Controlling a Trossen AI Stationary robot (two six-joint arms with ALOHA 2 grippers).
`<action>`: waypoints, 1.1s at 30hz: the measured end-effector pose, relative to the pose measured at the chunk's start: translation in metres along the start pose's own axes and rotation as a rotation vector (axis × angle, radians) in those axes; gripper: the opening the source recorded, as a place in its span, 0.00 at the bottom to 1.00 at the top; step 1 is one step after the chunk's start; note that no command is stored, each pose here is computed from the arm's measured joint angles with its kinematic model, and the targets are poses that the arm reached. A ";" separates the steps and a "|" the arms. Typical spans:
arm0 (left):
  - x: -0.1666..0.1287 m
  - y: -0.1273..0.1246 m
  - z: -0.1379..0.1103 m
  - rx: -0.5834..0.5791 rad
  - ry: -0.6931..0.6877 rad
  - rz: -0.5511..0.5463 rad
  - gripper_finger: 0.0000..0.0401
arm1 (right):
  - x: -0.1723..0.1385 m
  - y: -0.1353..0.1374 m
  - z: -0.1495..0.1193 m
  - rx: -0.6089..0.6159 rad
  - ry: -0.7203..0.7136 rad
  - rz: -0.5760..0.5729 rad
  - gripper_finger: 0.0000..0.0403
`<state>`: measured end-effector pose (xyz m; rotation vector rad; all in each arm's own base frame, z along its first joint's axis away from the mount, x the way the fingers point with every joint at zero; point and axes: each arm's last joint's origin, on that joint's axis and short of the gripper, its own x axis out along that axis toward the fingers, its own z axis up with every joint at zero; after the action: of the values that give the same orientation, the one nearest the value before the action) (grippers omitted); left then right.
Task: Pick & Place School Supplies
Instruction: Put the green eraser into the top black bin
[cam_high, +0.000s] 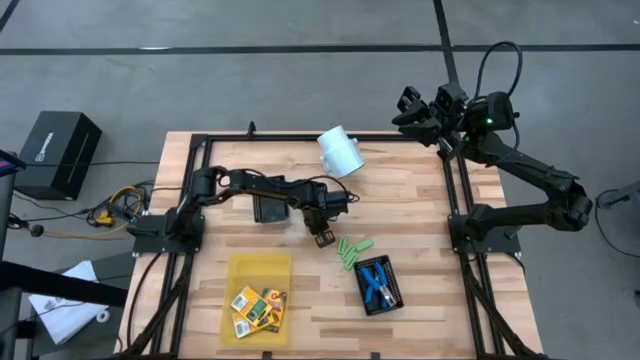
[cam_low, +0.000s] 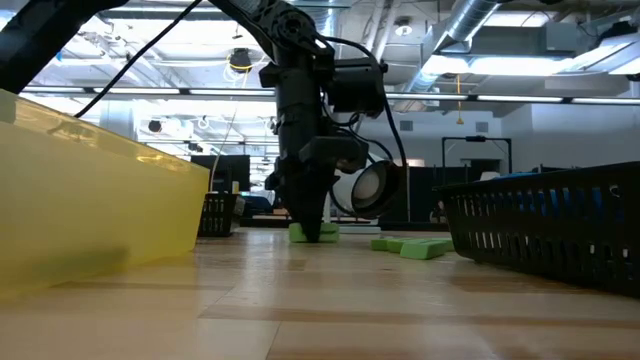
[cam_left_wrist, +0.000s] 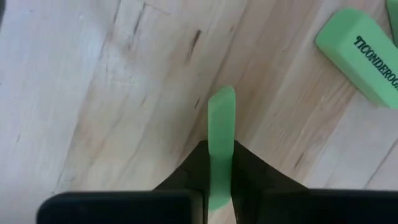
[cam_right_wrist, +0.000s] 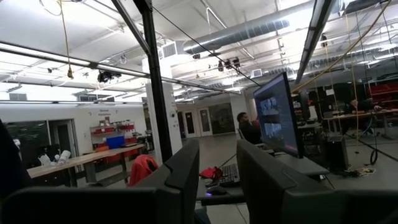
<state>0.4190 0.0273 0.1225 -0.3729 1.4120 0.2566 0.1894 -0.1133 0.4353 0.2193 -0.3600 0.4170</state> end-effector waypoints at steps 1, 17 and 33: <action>-0.003 0.000 0.000 -0.001 -0.012 0.003 0.06 | 0.000 0.000 0.000 -0.004 0.000 0.000 0.25; -0.111 0.032 -0.017 -0.238 -0.246 0.082 0.06 | 0.000 0.001 0.001 -0.035 -0.008 0.001 0.25; -0.094 0.093 -0.116 -0.398 -0.086 0.190 0.06 | 0.000 0.000 0.001 -0.031 -0.023 -0.013 0.25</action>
<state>0.2632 0.0705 0.1924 -0.5471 1.3101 0.7070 0.1889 -0.1135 0.4367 0.1961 -0.3871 0.3963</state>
